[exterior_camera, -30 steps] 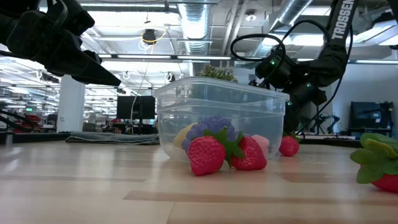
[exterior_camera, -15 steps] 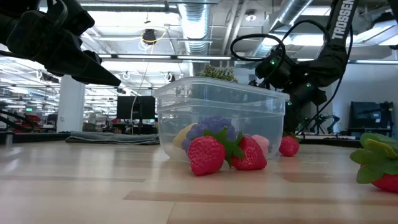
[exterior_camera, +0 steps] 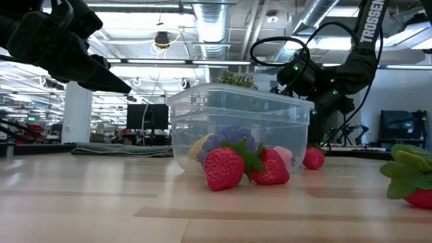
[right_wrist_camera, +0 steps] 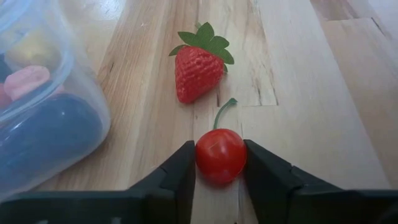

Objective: Pick and placing Produce into tupperware
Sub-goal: Put the cherry into the transparent

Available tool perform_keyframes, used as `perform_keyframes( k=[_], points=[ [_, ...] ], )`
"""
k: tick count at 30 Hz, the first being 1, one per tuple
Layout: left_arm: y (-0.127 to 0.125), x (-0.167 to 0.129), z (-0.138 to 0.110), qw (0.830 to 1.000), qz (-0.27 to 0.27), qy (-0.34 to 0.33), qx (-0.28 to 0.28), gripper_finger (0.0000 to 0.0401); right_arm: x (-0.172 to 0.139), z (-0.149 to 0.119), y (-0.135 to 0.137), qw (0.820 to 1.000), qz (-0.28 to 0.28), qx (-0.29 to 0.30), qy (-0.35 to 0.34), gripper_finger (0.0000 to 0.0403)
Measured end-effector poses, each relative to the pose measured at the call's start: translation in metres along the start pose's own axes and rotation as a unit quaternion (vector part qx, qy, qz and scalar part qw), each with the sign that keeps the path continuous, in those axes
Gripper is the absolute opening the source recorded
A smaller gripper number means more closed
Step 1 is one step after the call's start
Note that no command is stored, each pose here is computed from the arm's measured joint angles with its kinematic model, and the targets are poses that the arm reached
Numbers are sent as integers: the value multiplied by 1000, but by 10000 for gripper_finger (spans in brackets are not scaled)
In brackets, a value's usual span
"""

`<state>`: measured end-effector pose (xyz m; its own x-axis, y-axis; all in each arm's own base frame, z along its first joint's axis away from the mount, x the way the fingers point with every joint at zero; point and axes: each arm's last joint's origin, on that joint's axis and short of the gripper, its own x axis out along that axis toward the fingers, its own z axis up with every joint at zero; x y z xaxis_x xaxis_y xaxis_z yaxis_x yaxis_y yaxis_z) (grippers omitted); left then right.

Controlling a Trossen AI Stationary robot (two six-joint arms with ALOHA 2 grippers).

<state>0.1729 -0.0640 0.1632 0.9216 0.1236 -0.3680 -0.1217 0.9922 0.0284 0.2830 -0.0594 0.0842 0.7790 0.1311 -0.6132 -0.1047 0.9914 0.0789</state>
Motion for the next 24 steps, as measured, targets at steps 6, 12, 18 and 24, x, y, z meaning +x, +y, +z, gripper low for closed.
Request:
perform_keyframes(
  k=[6,12,18,24],
  points=[
    [0,0,0,1000,0,0,0,224,0,0,0,1000,0,0,1,149],
    [0,0,0,1000,0,0,0,224,0,0,0,1000,4,1,1,139],
    [0,0,0,1000,0,0,-1,224,0,0,0,1000,10,7,3,152],
    [0,0,0,1000,0,0,-3,224,0,-1,0,1000,11,8,6,142]
  ],
)
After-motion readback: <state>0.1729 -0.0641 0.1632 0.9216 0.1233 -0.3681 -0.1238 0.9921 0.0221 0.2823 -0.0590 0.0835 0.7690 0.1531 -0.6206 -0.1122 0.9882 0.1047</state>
